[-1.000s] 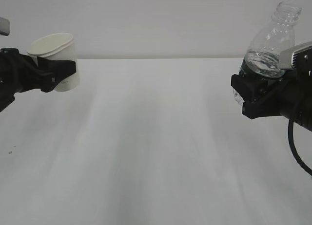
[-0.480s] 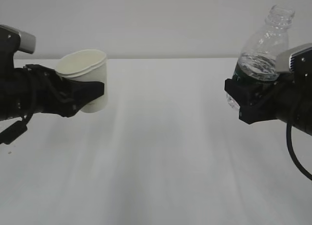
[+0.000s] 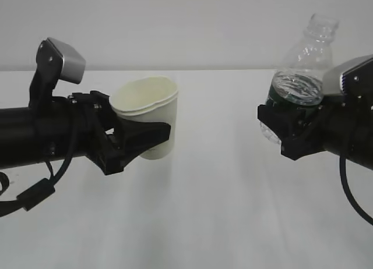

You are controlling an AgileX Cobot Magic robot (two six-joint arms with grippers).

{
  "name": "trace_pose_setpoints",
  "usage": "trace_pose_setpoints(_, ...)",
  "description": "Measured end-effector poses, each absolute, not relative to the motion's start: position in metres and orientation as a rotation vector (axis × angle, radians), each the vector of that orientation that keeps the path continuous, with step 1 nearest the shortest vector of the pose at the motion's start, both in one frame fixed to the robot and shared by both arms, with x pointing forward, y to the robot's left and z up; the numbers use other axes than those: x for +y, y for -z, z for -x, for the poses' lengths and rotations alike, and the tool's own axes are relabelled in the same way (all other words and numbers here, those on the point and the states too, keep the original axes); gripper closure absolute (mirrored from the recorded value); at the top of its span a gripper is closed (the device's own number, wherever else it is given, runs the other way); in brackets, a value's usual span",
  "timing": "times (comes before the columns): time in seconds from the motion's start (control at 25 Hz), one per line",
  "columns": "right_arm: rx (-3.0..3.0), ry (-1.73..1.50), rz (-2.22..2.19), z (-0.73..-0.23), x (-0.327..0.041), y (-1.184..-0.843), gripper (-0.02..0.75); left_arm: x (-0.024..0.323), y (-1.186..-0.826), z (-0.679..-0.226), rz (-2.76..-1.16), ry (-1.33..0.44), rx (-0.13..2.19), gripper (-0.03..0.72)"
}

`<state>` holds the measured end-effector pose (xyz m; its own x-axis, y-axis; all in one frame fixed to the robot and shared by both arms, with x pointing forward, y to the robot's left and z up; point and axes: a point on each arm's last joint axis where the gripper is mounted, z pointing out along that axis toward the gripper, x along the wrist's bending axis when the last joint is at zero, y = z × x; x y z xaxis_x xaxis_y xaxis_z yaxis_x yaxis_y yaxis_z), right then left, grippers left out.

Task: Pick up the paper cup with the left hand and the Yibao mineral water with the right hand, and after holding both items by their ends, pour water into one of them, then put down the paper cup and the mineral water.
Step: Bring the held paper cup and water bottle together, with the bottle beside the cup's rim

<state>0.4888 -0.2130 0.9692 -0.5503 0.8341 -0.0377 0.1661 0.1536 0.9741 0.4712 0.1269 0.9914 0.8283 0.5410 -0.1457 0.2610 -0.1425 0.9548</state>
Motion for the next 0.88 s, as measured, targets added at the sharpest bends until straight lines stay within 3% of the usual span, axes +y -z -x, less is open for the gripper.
trace_pose_setpoints(0.88, 1.945, -1.525, -0.831, -0.480, -0.202, -0.969, 0.302, 0.090, -0.990, -0.434, -1.809, -0.120, 0.391, 0.214)
